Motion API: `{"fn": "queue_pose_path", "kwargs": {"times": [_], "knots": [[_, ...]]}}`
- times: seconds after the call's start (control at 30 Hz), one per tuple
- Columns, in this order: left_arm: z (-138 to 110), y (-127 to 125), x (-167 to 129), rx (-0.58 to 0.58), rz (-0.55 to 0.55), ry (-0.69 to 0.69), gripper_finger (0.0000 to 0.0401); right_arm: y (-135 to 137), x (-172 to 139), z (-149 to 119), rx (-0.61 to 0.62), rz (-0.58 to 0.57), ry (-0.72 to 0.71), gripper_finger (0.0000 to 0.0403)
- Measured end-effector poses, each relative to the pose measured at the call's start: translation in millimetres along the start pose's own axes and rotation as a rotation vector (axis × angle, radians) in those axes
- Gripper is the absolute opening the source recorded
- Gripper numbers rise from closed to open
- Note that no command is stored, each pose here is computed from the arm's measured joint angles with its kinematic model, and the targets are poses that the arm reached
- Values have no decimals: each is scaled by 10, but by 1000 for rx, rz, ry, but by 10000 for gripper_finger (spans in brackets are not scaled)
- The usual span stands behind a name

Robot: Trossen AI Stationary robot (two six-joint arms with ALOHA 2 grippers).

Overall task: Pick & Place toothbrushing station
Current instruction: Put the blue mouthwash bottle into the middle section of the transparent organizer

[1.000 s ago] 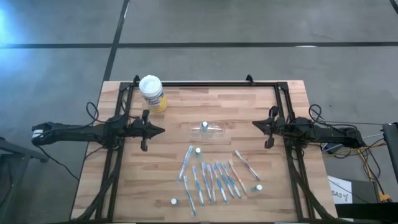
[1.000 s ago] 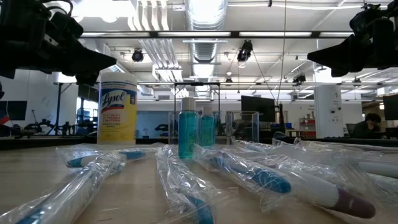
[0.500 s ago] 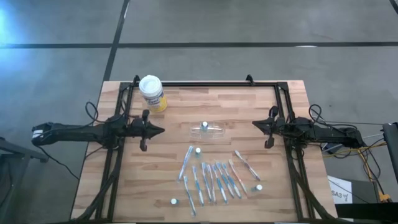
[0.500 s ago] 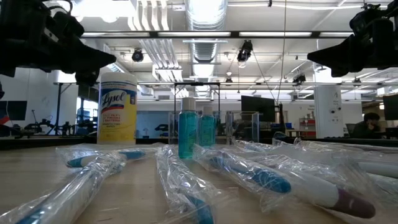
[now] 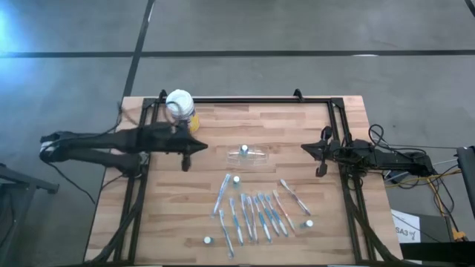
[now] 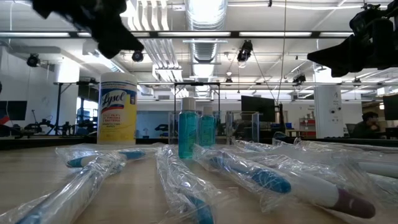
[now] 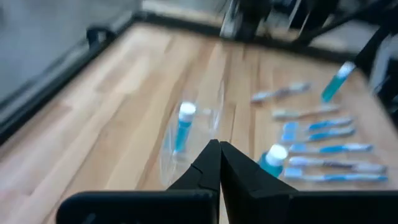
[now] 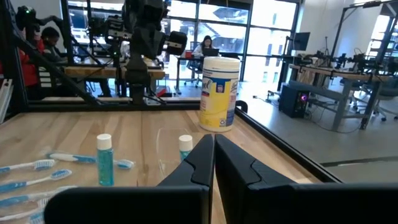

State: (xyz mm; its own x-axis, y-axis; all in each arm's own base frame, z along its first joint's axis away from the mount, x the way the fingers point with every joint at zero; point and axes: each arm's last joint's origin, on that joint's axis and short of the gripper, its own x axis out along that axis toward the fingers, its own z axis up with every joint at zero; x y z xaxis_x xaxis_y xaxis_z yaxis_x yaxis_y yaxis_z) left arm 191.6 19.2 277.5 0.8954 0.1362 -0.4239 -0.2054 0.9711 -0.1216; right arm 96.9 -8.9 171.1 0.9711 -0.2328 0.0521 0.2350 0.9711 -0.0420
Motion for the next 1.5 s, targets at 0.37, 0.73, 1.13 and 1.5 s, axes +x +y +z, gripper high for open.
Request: {"fn": "queue_pose_path", "kwargs": {"times": [0.37, 0.73, 1.13, 1.5], "knots": [[622, -622, 564, 210, -137, 197, 7, 1, 0, -12, 9, 3, 13, 8], [917, -924, 1011, 127, 116, 545, 18, 3, 2, -17, 16, 6, 18, 8], [791, -1139, 1500, 86, 215, 789, 69, 9, 1, -18, 18, 26, 19, 8], [722, -1201, 1676, 1, 149, 862, 209, 10, 3, -21, 31, 29, 23, 8]]}}
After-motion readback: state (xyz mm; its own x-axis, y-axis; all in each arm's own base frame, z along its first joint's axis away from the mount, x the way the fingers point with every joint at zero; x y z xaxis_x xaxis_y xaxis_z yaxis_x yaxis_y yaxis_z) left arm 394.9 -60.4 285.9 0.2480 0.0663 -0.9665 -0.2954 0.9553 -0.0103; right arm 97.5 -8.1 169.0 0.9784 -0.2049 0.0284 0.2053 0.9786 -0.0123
